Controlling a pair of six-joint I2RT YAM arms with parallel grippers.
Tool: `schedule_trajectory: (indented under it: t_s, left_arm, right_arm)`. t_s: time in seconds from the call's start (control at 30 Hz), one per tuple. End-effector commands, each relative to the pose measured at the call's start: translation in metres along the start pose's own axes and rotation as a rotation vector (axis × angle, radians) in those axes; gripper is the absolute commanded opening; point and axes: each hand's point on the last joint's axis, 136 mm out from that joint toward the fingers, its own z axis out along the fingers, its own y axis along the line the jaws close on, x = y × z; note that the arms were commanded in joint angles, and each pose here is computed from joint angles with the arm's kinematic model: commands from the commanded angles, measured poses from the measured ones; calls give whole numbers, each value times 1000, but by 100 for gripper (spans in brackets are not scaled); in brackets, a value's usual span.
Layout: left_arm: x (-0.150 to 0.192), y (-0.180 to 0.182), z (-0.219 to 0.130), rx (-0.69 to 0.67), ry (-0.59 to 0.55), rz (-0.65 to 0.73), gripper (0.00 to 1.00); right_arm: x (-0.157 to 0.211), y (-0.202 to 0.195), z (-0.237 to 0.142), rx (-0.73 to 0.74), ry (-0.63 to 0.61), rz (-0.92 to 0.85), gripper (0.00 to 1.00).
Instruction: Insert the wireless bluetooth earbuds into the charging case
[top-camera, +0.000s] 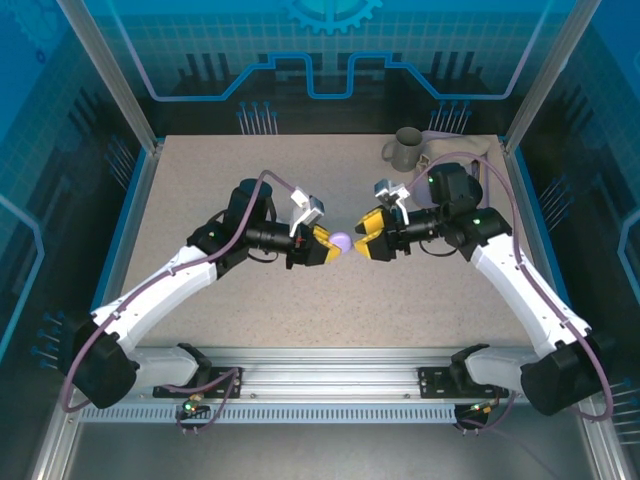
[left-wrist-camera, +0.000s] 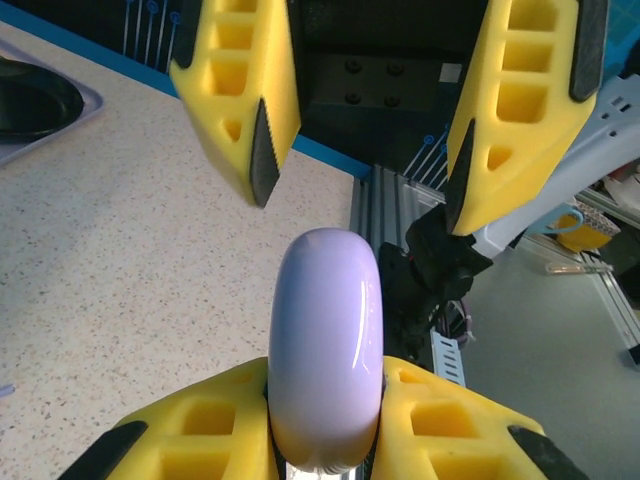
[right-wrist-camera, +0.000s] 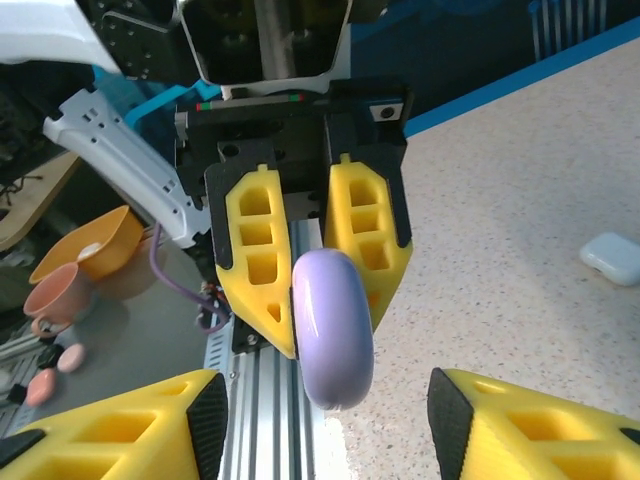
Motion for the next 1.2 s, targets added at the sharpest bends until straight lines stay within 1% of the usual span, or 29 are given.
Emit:
schedule_trajectory:
  t_s: [0.0, 0.17, 0.47, 0.63, 0.9, 1.03, 1.17]
  left_arm:
    - [-8, -18, -4, 66, 8, 44, 21]
    - [-8, -20, -5, 72, 13, 39, 21]
    - [-6, -21, -5, 75, 18, 36, 22]
    - [-6, -20, -4, 75, 22, 33, 22]
    - [-6, -19, -4, 72, 23, 31, 22]
    - [-6, -19, -4, 70, 25, 30, 23]
    - [-5, -15, -3, 52, 26, 19, 28]
  right_arm:
    - [1, 11, 6, -54, 40, -2, 57]
    - [0, 15, 16, -77, 76, -15, 54]
    - [0, 19, 25, -98, 106, -21, 43]
    - [0, 20, 30, -111, 116, -14, 34]
    - [2, 22, 33, -118, 131, -16, 30]
    - [2, 22, 32, -112, 125, -19, 18]
    - [-2, 22, 30, -99, 106, -26, 15]
